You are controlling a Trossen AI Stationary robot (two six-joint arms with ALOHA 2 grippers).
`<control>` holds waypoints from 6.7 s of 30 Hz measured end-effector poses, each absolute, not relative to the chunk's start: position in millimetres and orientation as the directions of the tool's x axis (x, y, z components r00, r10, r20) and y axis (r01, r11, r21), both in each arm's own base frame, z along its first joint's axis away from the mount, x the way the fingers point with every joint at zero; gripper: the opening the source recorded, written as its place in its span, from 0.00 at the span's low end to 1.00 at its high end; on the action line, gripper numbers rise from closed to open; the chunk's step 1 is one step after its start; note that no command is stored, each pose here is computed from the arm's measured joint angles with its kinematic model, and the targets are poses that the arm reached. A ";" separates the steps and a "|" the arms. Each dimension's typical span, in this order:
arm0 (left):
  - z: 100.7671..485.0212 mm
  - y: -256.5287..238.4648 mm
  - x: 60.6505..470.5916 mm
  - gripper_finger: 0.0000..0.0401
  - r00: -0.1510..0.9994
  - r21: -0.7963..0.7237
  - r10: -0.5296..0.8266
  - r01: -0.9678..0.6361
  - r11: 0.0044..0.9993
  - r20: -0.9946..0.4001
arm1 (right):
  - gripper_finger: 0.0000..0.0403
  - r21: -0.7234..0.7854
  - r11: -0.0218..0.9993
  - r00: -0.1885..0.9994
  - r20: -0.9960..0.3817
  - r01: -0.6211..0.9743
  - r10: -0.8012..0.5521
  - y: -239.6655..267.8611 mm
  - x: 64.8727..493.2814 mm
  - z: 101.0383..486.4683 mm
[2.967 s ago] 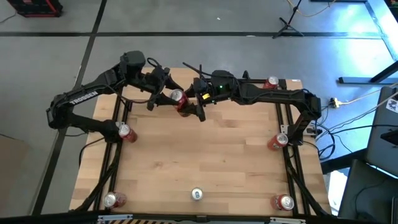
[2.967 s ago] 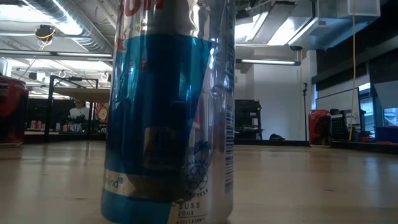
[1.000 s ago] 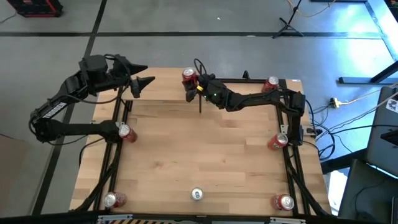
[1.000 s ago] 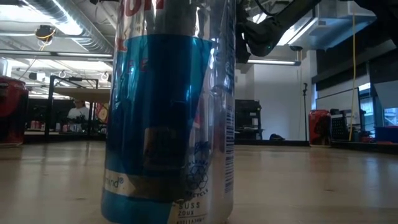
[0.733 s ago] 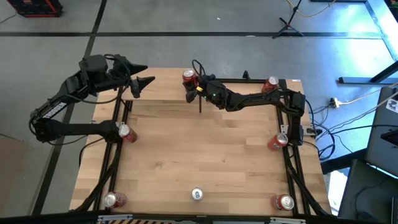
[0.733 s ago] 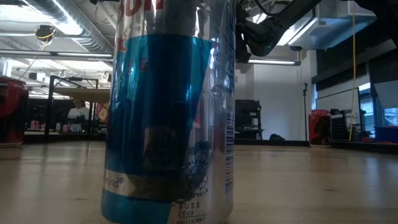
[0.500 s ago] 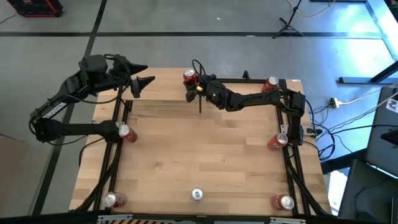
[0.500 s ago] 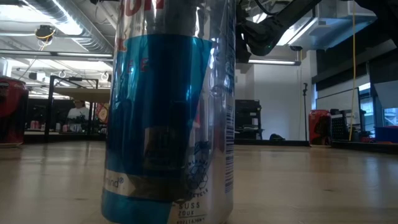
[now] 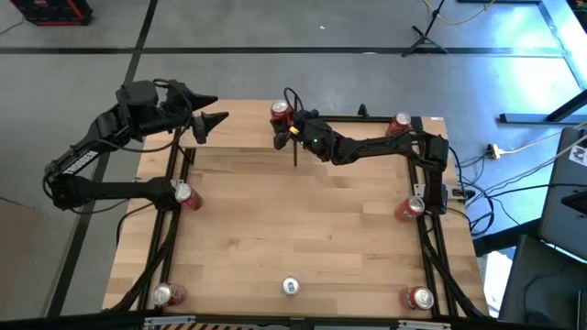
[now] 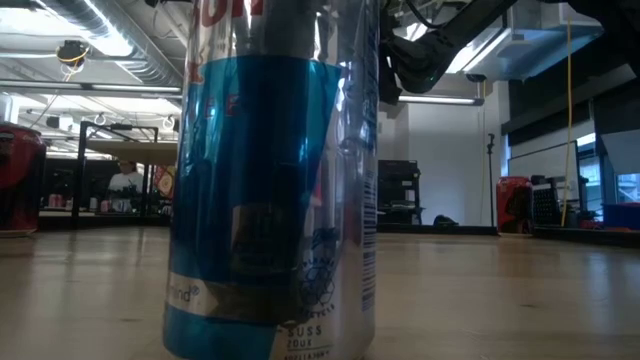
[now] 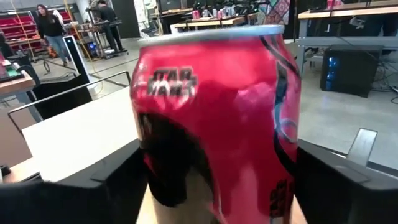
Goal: Place canned beverage on shelf
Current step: Put the bottom red-black soda can on the shelf, then move the top red soda can to the center of the table, then adjust the red-black soda can on the shelf
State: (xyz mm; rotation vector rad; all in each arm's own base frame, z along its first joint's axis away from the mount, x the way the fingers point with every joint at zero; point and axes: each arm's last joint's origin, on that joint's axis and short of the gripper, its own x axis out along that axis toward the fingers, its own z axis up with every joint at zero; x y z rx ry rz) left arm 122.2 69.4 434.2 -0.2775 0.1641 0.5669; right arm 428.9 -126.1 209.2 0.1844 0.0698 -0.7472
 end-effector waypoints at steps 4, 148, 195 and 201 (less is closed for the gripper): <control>434.5 69.4 122.2 0.80 0.833 -0.213 0.506 -0.549 0.808 -0.225 | 0.93 0.141 0.721 0.735 -0.116 0.678 -0.668 -125.4 426.8 216.8; 427.4 68.8 135.4 0.80 0.841 -0.187 0.459 -0.519 0.834 -0.287 | 0.93 0.087 0.993 0.000 -0.996 0.079 0.087 -8.0 340.4 289.8; 427.4 69.6 135.0 0.80 0.825 -0.178 0.487 -0.545 0.819 -0.286 | 0.88 -0.280 0.541 -0.232 -0.960 0.793 -0.157 -290.7 144.5 310.9; 427.4 69.6 135.0 0.80 0.825 -0.178 0.487 -0.545 0.819 -0.287 | 0.88 -0.259 0.553 -0.243 -0.965 0.792 -0.103 -299.9 140.6 295.4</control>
